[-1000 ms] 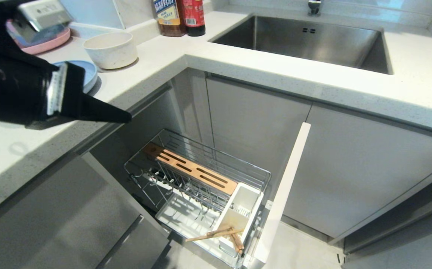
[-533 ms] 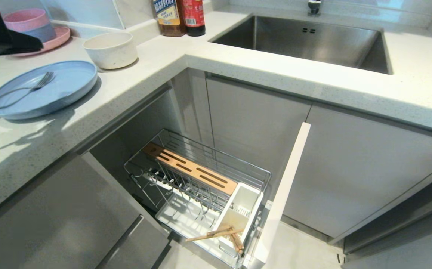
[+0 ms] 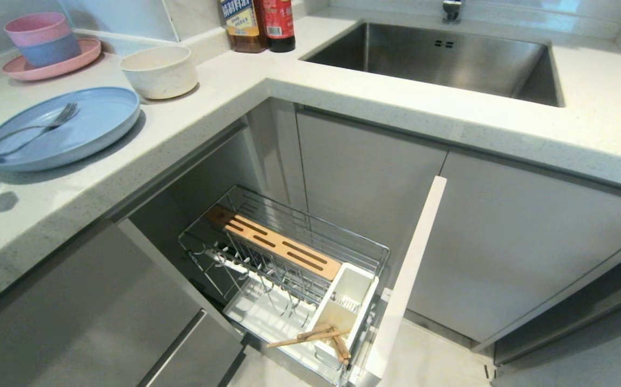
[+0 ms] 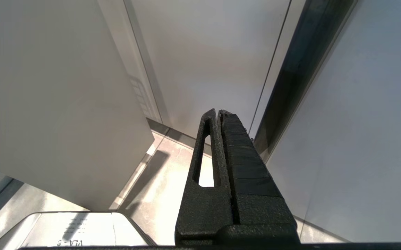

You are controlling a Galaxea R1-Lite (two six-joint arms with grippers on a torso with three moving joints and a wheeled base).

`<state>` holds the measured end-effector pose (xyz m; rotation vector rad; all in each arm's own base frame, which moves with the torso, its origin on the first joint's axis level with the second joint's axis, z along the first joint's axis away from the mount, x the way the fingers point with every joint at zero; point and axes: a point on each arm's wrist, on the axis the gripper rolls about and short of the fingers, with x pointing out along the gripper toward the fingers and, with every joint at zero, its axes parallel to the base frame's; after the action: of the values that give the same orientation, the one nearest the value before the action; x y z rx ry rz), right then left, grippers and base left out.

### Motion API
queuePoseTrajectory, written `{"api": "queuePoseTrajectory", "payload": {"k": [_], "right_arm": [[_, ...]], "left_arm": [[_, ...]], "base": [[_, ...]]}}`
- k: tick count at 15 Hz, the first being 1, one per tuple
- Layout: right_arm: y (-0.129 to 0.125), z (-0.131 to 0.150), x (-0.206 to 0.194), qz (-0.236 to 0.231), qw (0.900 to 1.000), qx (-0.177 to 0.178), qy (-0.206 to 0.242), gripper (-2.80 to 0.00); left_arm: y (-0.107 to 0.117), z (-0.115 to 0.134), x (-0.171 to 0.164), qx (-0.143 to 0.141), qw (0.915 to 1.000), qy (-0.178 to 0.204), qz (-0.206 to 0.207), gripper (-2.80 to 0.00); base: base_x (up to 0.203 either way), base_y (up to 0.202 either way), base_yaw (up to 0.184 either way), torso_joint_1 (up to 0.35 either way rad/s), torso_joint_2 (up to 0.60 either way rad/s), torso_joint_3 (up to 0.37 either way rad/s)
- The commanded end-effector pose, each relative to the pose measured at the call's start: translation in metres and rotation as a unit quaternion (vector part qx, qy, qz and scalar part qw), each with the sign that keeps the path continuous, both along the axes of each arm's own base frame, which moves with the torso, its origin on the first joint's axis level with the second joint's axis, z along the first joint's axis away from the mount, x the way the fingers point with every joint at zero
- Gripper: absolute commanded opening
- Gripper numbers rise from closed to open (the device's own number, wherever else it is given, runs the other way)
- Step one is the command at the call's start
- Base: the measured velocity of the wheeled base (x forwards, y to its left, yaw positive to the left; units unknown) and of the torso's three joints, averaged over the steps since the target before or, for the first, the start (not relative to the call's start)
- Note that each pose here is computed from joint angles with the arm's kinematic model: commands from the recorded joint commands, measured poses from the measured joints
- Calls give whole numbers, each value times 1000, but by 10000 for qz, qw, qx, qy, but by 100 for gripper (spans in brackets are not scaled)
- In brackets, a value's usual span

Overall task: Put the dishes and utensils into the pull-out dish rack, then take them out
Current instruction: Pick up the fork and place it in the cupboard

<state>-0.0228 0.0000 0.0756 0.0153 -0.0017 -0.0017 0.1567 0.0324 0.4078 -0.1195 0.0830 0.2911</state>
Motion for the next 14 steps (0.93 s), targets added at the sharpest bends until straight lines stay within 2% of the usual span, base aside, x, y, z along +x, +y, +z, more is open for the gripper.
{"api": "queuePoseTrajectory", "payload": {"k": [1, 3, 5, 7, 9, 11, 14], "right_arm": [[0, 0, 0, 1, 10000, 0, 9, -280], [0, 0, 0, 1, 10000, 0, 9, -280], [0, 0, 0, 1, 10000, 0, 9, -280], [0, 0, 0, 1, 10000, 0, 9, -280], [0, 0, 0, 1, 10000, 0, 9, -280], [0, 0, 0, 1, 10000, 0, 9, -280], [0, 0, 0, 1, 10000, 0, 9, -280]], "left_arm": [[14, 1, -4, 38, 9995, 75, 308, -280], [26, 2, -12, 82, 9991, 291, 285, -280], [31, 1, -25, 20, 9971, 747, -114, -280], [31, -3, -31, 214, 9926, 1134, -367, -280], [37, -10, -25, 412, 9876, 1461, -406, -280], [42, -14, -20, 435, 9854, 1606, -368, -280], [44, -16, -17, 406, 9849, 1631, -420, -280]], "base": [[0, 0, 0, 0, 0, 0], [0, 0, 0, 0, 0, 0], [0, 0, 0, 0, 0, 0], [0, 0, 0, 0, 0, 0], [0, 0, 0, 0, 0, 0], [0, 0, 0, 0, 0, 0], [0, 0, 0, 0, 0, 0]]}}
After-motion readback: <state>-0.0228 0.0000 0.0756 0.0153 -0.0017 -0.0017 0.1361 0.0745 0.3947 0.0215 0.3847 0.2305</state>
